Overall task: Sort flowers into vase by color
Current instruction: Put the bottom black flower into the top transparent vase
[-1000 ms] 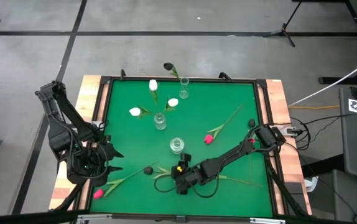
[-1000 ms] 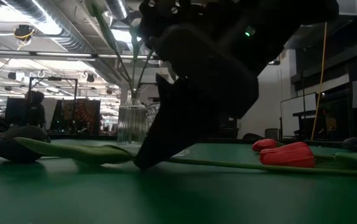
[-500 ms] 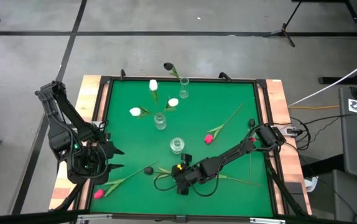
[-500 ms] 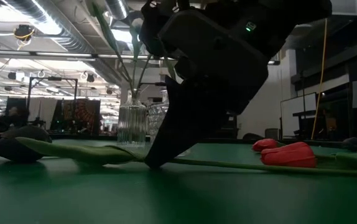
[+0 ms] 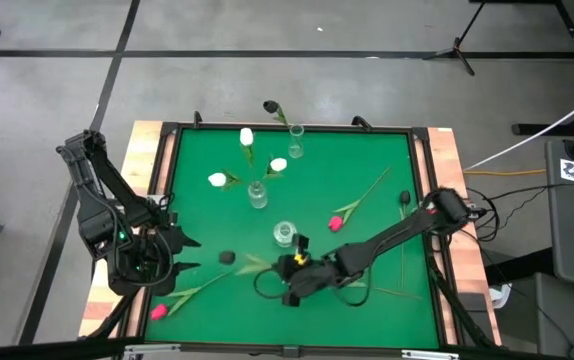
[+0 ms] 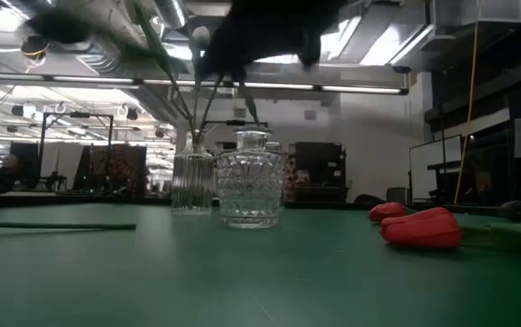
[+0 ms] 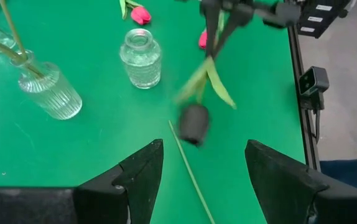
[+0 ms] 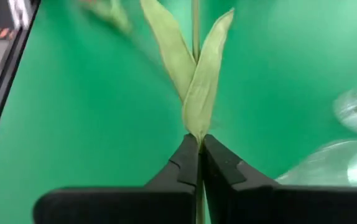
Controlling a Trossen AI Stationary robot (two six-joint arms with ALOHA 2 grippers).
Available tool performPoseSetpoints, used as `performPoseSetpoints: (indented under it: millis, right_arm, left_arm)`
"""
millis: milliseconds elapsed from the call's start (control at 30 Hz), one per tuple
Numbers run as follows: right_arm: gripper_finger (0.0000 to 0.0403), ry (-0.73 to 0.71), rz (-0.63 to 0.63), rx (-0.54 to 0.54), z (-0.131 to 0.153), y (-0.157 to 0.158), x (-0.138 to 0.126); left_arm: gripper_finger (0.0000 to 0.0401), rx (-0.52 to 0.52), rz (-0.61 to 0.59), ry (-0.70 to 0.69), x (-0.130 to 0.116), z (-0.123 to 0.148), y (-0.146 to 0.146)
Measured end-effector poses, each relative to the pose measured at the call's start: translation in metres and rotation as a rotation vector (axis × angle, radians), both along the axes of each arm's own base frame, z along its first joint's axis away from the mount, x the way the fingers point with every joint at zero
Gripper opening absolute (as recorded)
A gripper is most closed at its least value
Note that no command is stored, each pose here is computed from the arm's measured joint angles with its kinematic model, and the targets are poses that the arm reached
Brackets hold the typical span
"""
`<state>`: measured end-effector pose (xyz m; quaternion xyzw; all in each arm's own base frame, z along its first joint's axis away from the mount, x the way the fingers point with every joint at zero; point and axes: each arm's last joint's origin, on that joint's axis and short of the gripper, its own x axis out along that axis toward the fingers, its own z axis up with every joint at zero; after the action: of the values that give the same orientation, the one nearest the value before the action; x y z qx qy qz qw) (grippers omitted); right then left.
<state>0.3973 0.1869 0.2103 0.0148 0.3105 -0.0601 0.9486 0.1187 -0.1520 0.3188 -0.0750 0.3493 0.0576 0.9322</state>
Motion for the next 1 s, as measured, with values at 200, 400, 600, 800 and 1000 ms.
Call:
performPoseSetpoints:
  millis: [200,400,600,800,1000]
  right_arm:
    - [0.0005,-0.206,-0.071,-0.178,0.081,-0.020,-0.023]
    - [0.0004,-0.382,-0.155,-0.427,0.166,-0.057,-0.059]
    - [0.0010,-0.503,-0.132,-0.644,0.226,-0.124,-0.085]
    - [0.0005,-0.673,-0.127,-0.669,0.234,-0.203,-0.118]
    - [0.0011,-0.902,-0.186,-0.608,0.196,-0.258,-0.148]
  left_arm:
    - [0.0224,0.018,0.017,-0.028,0.000,0.001,0.001]
    - [0.0224,0.041,0.040,-0.063,0.001,0.001,0.002]
    - [0.0224,0.094,0.070,-0.124,0.002,0.003,0.003]
    - [0.0224,0.122,0.125,-0.164,0.001,0.003,0.007]
    - [0.0224,0.131,0.223,-0.179,-0.003,0.001,0.015]
